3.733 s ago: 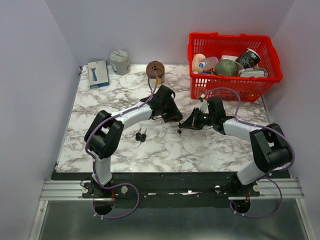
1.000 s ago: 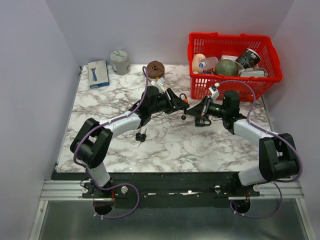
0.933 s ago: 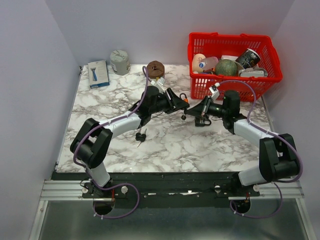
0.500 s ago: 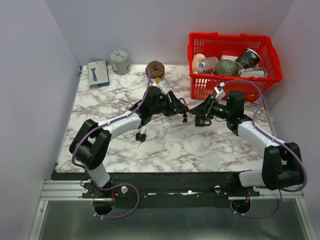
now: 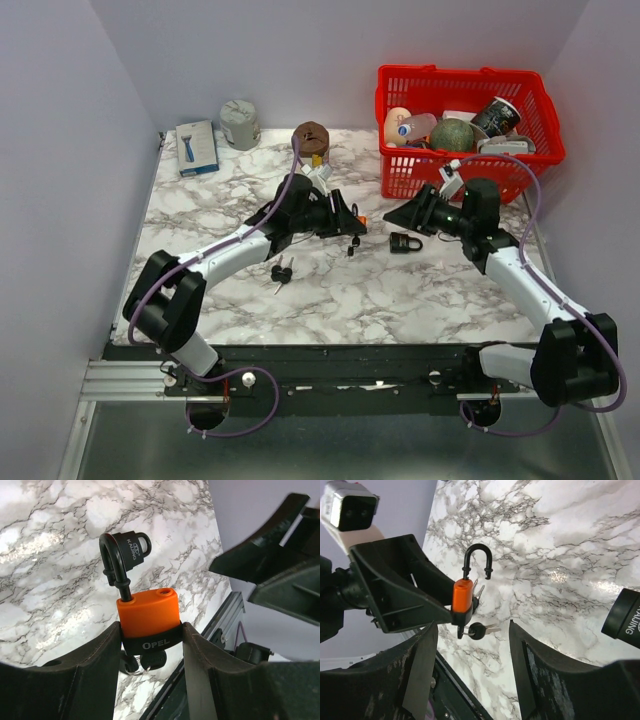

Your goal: Unlock with the key

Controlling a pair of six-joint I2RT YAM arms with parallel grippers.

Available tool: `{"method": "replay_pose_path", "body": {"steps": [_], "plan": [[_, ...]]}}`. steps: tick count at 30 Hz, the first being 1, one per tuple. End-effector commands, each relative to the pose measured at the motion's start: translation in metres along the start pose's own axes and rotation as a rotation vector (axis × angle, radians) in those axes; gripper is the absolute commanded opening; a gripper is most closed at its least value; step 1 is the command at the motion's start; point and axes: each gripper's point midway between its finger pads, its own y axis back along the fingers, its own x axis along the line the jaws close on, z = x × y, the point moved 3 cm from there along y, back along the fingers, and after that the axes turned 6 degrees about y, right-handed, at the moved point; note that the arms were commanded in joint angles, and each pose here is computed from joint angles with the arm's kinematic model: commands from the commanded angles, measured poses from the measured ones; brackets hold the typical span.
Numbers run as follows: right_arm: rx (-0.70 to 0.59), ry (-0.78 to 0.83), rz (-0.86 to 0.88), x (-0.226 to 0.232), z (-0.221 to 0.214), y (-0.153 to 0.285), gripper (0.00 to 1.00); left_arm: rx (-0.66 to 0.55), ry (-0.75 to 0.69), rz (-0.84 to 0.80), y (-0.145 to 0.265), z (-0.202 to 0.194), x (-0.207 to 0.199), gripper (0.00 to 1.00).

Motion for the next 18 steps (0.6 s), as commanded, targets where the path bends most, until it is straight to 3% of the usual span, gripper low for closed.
{"method": "replay_pose_path", "body": {"steps": [1, 18], "plan": [[0.027, 0.017, 0.007, 0.013, 0.005, -0.011, 0.66, -0.019, -0.144, -0.097, 0.016, 0.005, -0.023, 0.0], [0.1, 0.017, 0.021, 0.035, -0.007, -0.051, 0.59, -0.015, -0.198, -0.074, 0.024, -0.01, -0.025, 0.0]]}}
